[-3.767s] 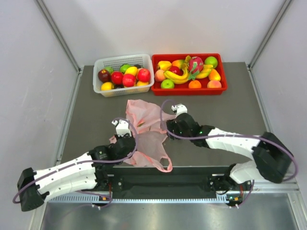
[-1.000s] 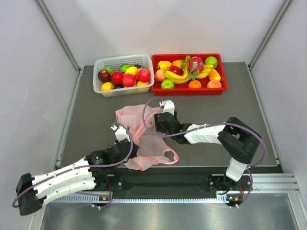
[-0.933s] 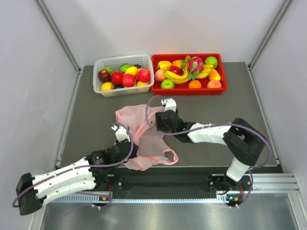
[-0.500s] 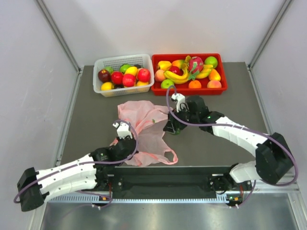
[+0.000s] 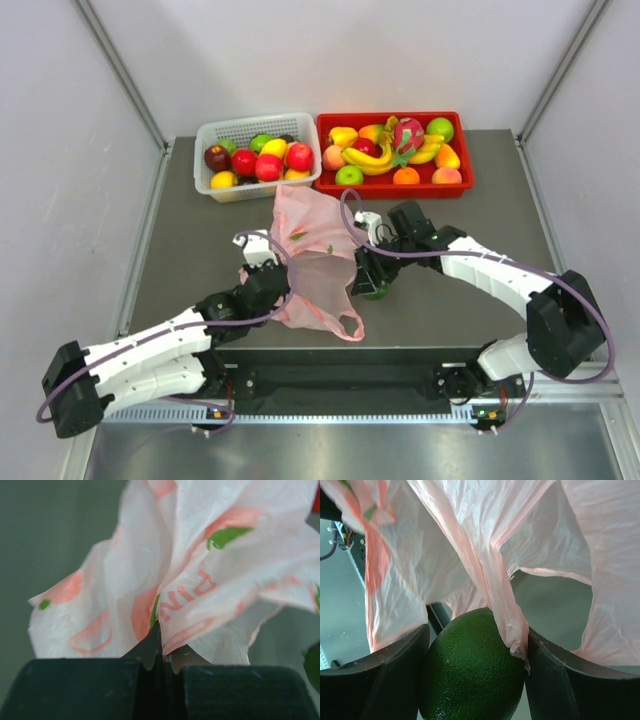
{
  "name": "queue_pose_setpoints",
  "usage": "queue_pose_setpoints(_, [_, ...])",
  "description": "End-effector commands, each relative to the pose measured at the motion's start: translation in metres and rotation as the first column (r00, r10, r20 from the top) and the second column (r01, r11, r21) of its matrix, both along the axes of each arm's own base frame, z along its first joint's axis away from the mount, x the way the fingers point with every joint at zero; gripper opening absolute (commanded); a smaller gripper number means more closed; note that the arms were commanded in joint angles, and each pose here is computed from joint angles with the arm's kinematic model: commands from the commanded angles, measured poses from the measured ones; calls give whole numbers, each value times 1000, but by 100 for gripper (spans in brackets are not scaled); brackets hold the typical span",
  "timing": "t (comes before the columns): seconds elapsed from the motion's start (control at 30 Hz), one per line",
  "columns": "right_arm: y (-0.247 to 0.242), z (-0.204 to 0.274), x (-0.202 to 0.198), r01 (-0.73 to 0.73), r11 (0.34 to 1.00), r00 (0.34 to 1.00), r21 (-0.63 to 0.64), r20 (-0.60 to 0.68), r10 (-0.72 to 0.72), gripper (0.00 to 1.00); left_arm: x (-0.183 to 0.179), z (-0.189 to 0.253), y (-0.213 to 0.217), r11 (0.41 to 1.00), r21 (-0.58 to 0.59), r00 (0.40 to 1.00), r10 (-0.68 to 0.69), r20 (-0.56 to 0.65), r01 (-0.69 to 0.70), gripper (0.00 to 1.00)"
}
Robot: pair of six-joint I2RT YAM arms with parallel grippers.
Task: Untie the knot of the plastic bag and take out the fruit
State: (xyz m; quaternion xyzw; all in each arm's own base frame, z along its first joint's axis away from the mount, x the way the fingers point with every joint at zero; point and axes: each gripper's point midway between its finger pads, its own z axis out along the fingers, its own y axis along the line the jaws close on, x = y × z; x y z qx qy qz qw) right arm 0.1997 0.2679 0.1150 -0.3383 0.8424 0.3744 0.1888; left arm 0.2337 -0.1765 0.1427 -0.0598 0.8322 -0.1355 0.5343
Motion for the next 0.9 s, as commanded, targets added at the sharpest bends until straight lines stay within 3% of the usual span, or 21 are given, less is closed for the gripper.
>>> queue_pose_setpoints(0.0, [1,15,-2,-22,999,1000,45,22,21,0,25,30,16,993,-55,991,113,69,-109,0])
queue_pose_setpoints(0.13, [-7,20,5,39,999,997,27,65,-40,0,41,31,60,970,-59,970,240,47,-237,0])
queue_pose_setpoints(0.37, [-26,29,22,163,985,982,60,84,-168,0,34,44,119,903,34,901,425,83,-429,0])
queue_pose_setpoints(0.57, [-45,62,39,238,950,956,201,125,-265,0,26,57,148,843,79,844,521,127,-532,0])
queue_pose_setpoints(0.73, [-86,92,73,437,844,862,311,123,-492,0,22,52,145,861,60,861,498,100,-505,0])
queue_pose_setpoints(0.87, [-94,99,94,475,814,841,334,102,-532,0,22,40,128,902,28,902,429,51,-431,0])
